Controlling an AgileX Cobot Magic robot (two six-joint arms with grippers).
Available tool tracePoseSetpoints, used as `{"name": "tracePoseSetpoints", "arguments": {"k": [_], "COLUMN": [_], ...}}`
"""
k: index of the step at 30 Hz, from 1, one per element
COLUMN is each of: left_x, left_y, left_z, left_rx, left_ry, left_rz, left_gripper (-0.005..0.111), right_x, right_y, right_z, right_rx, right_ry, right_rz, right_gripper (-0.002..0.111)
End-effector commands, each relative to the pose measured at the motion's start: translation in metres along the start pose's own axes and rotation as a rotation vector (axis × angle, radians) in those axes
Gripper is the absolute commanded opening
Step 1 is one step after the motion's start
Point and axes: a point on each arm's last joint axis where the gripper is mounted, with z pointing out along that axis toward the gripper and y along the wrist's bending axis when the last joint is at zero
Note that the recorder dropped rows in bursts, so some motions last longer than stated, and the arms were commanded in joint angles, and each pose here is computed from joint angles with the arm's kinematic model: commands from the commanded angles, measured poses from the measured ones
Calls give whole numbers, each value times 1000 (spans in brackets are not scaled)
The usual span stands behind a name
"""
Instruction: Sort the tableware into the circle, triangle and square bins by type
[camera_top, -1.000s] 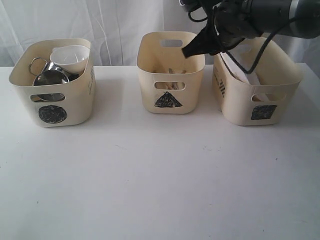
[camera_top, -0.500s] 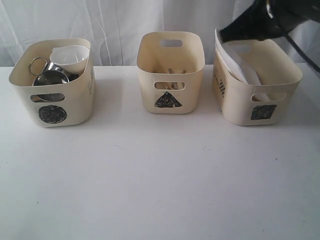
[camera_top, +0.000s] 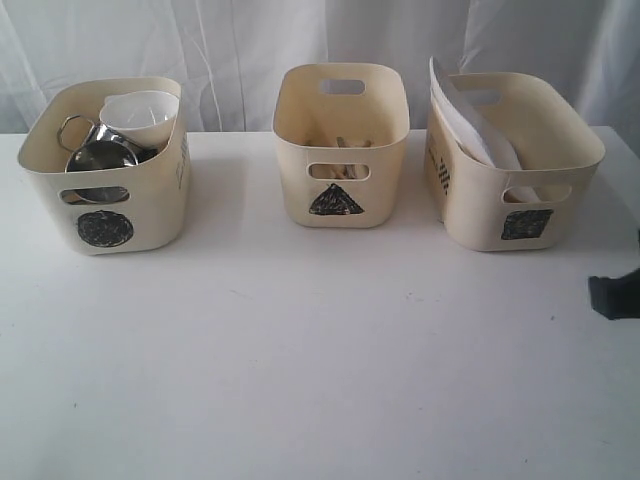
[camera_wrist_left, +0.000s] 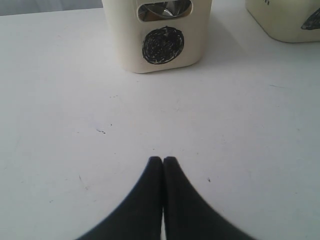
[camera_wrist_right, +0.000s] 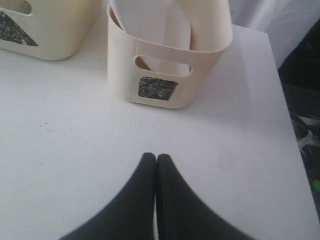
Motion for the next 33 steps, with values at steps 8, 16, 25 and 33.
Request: {"name": "tracePoseSetpoints", "arguments": {"k": [8, 16, 25, 33], "left_x": [1, 1, 1, 1], "left_y": [0, 0, 0, 0], "left_z": [0, 0, 0, 0], "left_rx": [1, 1, 1, 1], "left_ry": [-1, -1, 0, 0], "left_rz": [-16, -16, -16, -16], "left_gripper": [0, 0, 0, 0], "right_x": [26, 102, 128, 127], "right_y": [-21, -6, 11, 12], "right_z": [-33, -54, -33, -34], "right_rx": [81, -168, -264, -279], "right_ry": [-32, -328, -359, -366], "right_rz": [98, -184, -175, -143], "right_gripper": [0, 0, 0, 0]}}
